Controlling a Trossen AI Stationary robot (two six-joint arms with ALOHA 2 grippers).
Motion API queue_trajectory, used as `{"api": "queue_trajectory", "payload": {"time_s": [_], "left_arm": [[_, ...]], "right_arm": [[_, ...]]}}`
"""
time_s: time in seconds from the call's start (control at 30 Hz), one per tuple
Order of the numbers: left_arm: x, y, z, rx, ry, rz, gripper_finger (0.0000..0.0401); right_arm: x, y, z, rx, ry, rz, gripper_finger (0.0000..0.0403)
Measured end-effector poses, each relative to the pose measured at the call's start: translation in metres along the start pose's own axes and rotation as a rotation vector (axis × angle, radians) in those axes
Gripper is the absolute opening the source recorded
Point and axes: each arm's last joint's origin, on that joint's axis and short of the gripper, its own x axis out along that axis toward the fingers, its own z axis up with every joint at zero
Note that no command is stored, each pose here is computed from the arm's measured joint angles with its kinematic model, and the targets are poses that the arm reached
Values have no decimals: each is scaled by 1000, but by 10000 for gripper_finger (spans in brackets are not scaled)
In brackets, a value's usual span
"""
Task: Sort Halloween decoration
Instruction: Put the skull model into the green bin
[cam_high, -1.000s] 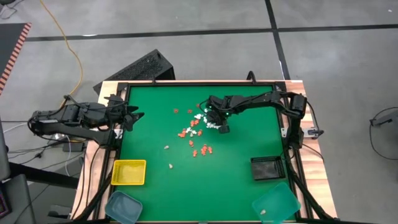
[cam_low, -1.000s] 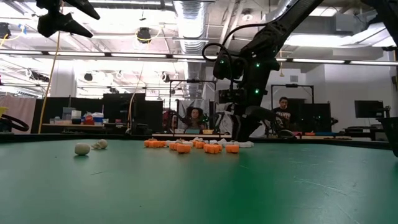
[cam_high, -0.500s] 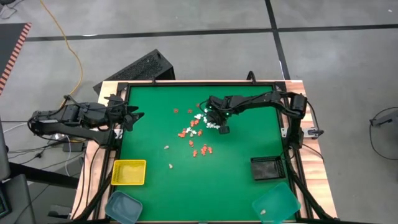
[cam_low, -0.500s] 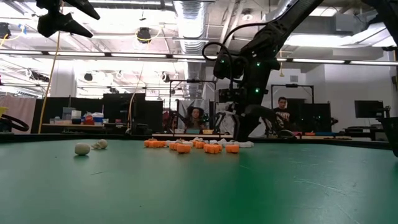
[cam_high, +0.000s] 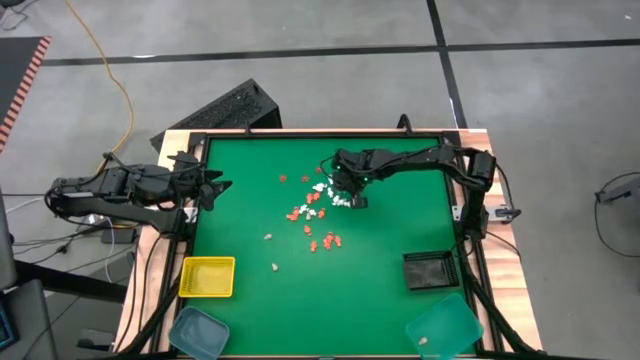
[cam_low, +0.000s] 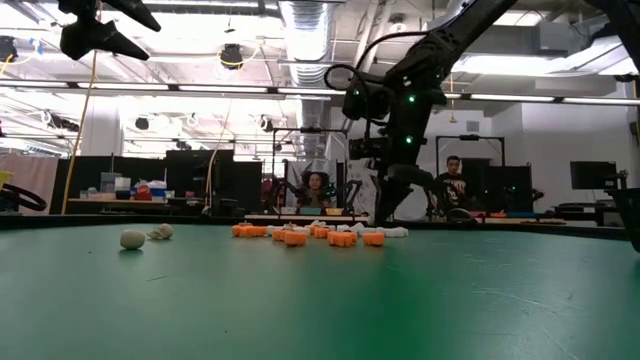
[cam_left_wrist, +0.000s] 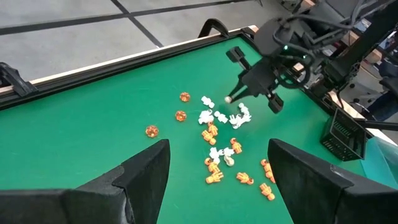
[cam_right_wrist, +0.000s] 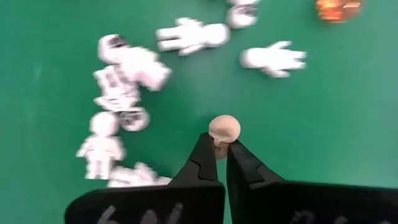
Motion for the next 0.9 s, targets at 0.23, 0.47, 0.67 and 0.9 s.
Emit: {"api": "queue_trajectory", "payload": {"time_s": [0.23, 0.47, 0.67, 0.9], "left_arm": [[0, 0, 0, 0, 0, 0, 261], [0, 0, 0, 8, 0, 0, 261], [0, 0, 0, 8, 0, 0, 261], [0, 0, 0, 6, 0, 0, 261]], "right_arm": [[-18, -7, 17, 7, -16, -2, 8], [-54, -1, 47, 7, -44, 44, 8], [-86, 26, 70, 7, -48, 130, 8], [-110, 86, 81, 84, 10, 380, 8]]}}
